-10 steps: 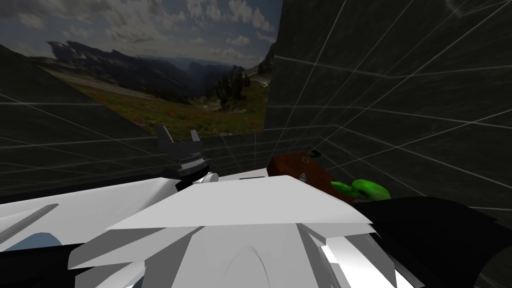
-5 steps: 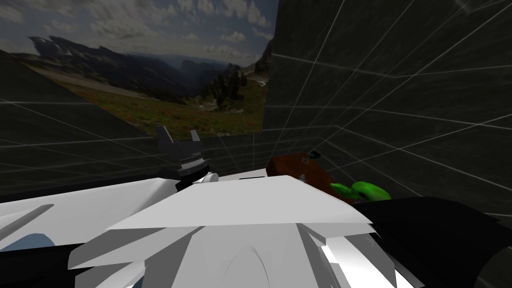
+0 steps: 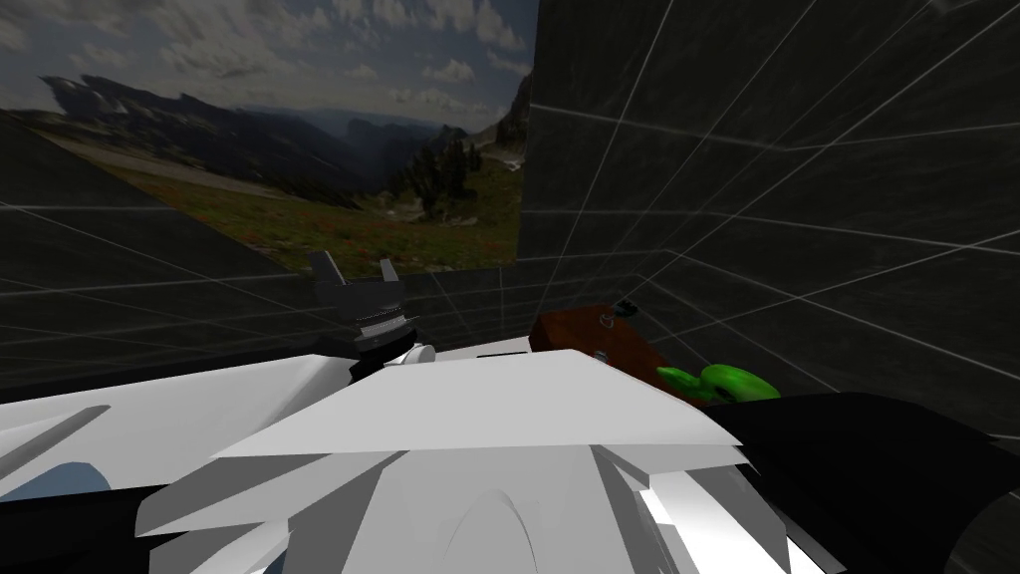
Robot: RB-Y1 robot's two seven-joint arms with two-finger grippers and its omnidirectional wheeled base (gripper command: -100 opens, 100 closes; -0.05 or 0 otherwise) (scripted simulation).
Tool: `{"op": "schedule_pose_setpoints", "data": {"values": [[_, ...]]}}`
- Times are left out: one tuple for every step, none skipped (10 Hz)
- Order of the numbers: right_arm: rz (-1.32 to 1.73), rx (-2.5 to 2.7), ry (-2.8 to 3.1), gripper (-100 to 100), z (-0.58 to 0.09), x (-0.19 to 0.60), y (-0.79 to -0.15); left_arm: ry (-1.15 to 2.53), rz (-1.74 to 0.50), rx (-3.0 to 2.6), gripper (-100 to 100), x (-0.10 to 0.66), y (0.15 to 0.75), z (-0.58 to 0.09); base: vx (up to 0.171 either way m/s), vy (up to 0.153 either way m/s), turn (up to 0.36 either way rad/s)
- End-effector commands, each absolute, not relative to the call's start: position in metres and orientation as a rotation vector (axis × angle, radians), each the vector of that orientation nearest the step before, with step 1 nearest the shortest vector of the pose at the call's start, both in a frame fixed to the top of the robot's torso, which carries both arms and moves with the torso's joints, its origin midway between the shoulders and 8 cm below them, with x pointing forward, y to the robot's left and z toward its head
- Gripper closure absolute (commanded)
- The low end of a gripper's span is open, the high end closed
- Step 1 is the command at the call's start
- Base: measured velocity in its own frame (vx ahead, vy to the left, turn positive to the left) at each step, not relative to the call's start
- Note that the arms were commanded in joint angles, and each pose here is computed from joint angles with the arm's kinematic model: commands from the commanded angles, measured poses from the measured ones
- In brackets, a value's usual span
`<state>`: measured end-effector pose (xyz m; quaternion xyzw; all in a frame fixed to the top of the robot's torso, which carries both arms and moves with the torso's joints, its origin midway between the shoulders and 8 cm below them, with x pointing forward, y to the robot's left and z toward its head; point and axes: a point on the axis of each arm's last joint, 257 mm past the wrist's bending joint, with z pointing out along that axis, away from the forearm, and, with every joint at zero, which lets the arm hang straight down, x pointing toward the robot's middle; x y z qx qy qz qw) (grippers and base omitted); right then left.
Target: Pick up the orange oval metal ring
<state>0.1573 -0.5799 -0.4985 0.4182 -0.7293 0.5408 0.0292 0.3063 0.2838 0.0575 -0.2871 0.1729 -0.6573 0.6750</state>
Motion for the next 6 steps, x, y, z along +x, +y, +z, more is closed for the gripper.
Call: {"op": "schedule_pose_setpoints", "data": {"values": [[1.668,1.290,-2.249,100,-0.4985,0.1573,-0.5799,0.389,-1.479,-0.646,0,0.3063,0.2838,0.0575,0.000,0.000,0.000],[1.668,1.290,-2.249,100,-0.4985,0.1573,-0.5798,0.389,-1.479,-0.646,0,0.3063,0.2838,0.0575,0.000,0.000,0.000],[1.668,1.290,-2.249,0,-0.4985,0.1574,-0.5798,0.389,-1.479,-0.646,0,0.3063,0.2838,0.0575,0.000,0.000,0.000],[1.666,1.295,-2.249,100,-0.4941,0.1541,-0.5877,0.389,-1.479,-0.646,0,0.3063,0.2838,0.0575,-0.007,0.089,-0.030],[1.672,1.288,-2.247,100,-0.4940,0.1557,-0.5846,0.389,-1.479,-0.646,0,0.3063,0.2838,0.0575,-0.006,0.057,-0.023],[1.669,1.292,-2.247,0,-0.4940,0.1553,-0.5850,0.389,-1.479,-0.646,0,0.3063,0.2838,0.0576,-0.002,0.009,0.000]]}}
